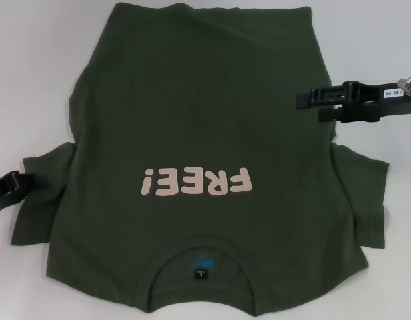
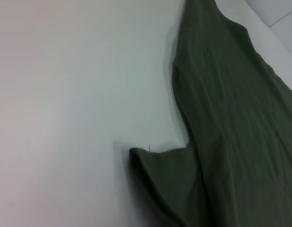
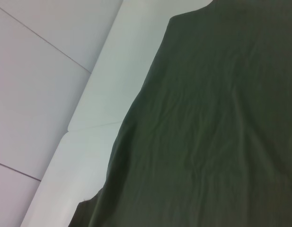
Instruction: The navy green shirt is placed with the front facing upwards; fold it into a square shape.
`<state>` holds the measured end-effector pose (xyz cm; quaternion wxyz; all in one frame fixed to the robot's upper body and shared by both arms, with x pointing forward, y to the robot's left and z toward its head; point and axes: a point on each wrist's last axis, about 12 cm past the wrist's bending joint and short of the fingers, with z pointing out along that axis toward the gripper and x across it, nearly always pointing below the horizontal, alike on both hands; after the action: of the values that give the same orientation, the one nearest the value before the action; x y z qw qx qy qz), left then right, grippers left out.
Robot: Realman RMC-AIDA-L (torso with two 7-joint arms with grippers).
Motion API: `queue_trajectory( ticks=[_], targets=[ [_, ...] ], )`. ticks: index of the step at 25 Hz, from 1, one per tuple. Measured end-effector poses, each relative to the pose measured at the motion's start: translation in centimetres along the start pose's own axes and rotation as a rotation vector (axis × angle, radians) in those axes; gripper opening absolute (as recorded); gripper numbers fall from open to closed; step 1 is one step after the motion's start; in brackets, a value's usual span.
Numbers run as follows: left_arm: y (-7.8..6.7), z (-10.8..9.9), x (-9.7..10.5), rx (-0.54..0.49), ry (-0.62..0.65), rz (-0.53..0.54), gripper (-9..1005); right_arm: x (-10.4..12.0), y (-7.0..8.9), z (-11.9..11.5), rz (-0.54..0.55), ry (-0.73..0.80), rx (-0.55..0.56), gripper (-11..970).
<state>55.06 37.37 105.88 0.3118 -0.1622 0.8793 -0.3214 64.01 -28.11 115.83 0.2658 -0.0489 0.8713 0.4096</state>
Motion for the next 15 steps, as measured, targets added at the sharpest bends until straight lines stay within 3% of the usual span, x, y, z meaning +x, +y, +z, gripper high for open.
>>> queue_trajectory(
  ticks=[5, 10, 13, 15],
  targets=[
    [0.0, 0.0, 0.0, -0.009, 0.004, 0.016, 353, 0.0, 0.0, 0.0, 0.0, 0.0, 0.0, 852],
    [-0.1, -0.2, -0.4, -0.023, 0.002, 0.043, 154, 0.0, 0.0, 0.0, 0.002, -0.003, -0.001, 852],
    [-0.5, -0.5, -1.2, -0.034, -0.006, 0.106, 2, 0.0, 0.0, 0.0, 0.003, -0.005, -0.002, 852],
    [-0.9, -0.7, -1.9, -0.044, -0.006, 0.172, 2, -0.1, 0.0, -0.1, 0.004, -0.006, -0.002, 852]
  ],
)
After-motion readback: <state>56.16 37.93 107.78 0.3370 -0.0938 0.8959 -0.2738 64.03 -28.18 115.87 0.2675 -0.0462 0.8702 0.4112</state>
